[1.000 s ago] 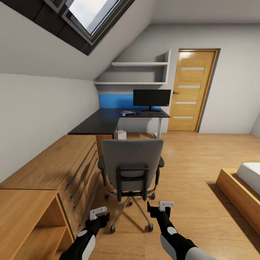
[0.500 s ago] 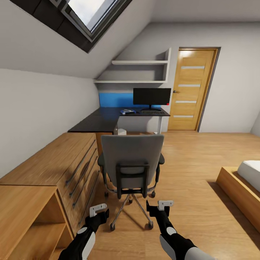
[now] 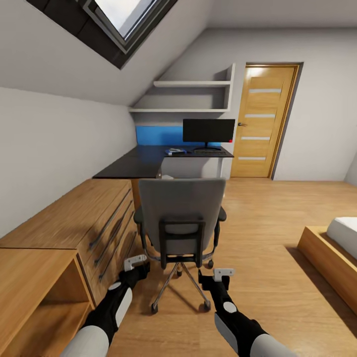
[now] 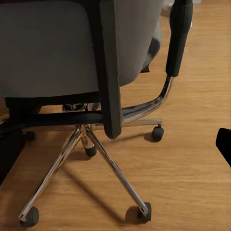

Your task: In the bedroom, organize the workspace by keeping the computer under the desk, ensuring the monitor is on the desk, placing the keyboard on the desk next to the monitor, placing the mouse on the desk next to the keyboard, moving the folder from the swivel chair onto the desk next to the mouse, stacking the notebook on top of the folder with the pen on top of the notebook, and positioning the swivel chair next to the desk.

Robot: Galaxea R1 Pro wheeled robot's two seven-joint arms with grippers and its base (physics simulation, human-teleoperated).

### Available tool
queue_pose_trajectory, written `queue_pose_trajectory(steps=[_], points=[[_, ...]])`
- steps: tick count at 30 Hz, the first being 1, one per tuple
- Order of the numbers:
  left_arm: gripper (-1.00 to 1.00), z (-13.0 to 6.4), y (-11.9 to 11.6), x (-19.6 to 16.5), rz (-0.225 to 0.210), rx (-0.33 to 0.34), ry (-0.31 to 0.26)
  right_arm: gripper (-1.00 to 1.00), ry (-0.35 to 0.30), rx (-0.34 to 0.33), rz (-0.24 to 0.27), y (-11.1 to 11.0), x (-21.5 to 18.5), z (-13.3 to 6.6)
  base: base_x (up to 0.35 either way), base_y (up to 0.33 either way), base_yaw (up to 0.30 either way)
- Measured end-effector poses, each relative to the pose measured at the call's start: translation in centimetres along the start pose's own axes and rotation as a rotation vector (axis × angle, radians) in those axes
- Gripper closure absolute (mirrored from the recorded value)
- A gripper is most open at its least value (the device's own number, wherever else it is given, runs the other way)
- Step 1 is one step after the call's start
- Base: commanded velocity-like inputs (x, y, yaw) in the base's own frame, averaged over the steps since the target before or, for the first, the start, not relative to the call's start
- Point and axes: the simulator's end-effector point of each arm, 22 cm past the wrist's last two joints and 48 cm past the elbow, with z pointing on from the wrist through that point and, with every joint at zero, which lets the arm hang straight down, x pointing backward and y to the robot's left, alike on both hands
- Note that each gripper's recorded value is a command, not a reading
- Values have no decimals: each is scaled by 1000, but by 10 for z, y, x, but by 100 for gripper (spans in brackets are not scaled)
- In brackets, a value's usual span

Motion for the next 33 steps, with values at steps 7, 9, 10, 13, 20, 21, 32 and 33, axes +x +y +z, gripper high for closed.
queue_pose_trajectory(steps=[7,9,10,13,20,21,32,33], points=[[-100,6,5,28,0,-1,-24,-100,-14,-36,-17,23,8,1,0,0,0],[-100,6,6,51,3,0,-6,-100,-41,-42,-17,26,6,2,0,0,0],[-100,7,7,57,3,0,-1,-100,-51,-42,-15,26,6,2,0,0,0],[-100,8,9,73,5,0,11,-100,-87,-41,-9,25,6,2,0,0,0],[-100,12,14,92,4,-1,19,-100,-87,-27,-13,16,29,3,0,0,0],[-100,13,14,94,3,-1,19,-100,-88,-26,-14,15,32,3,0,0,0],[-100,20,19,121,2,4,29,-100,-102,-17,-6,10,54,5,0,0,0],[-100,21,19,124,2,5,31,-100,-102,-17,-5,10,57,5,0,0,0]])
